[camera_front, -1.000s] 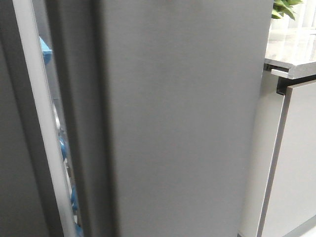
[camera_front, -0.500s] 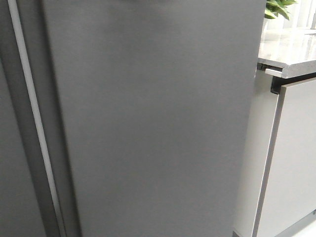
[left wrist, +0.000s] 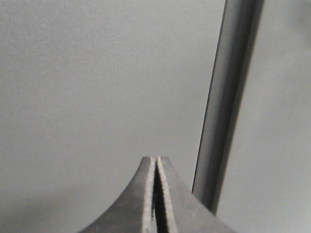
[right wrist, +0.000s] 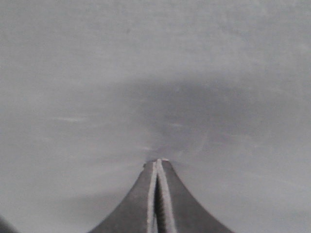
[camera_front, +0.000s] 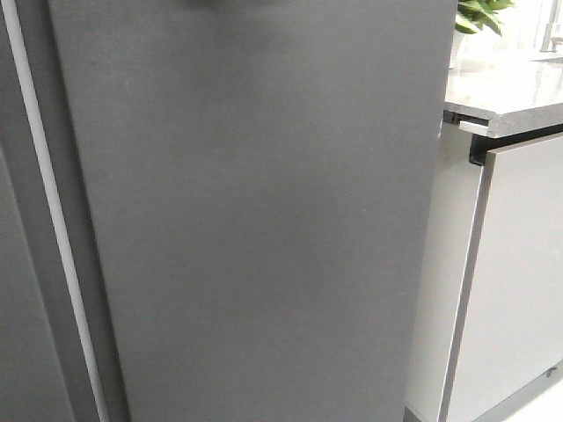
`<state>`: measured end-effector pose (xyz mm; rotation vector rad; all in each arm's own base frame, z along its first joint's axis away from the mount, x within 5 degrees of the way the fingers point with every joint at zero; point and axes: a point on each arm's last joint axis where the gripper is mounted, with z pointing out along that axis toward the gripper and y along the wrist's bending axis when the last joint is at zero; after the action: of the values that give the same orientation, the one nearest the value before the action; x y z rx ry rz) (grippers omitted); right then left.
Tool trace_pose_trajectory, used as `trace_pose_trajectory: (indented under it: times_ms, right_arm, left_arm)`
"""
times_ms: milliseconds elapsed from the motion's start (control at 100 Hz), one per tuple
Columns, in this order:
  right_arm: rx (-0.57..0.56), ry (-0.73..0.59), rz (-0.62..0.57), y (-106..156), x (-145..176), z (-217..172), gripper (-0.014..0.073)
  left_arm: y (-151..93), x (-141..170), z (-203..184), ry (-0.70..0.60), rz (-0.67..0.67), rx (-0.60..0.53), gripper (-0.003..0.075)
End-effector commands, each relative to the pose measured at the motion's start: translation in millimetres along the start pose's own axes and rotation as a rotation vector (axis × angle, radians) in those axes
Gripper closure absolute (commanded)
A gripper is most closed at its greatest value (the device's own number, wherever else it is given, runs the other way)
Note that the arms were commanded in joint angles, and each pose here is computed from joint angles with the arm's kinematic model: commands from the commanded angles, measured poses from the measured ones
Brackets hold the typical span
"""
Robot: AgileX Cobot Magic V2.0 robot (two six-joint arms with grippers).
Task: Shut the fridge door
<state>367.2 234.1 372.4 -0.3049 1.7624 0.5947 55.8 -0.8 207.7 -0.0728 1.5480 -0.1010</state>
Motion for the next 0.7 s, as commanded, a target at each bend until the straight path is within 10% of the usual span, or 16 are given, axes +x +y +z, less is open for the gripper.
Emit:
trace_pose_trajectory:
  times_ms: [0, 690]
  right_arm:
    - [0.017, -0.109, -0.016, -7, -40, -26, 0.0666]
    - [0.382, -0.211, -0.070, -83, -23, -234, 0.0666]
  left_arm:
    - [0, 5, 0, -0.064, -0.008, 0.013, 0.0740]
    - [0, 5, 0, -0.064, -0.008, 0.013, 0.0740]
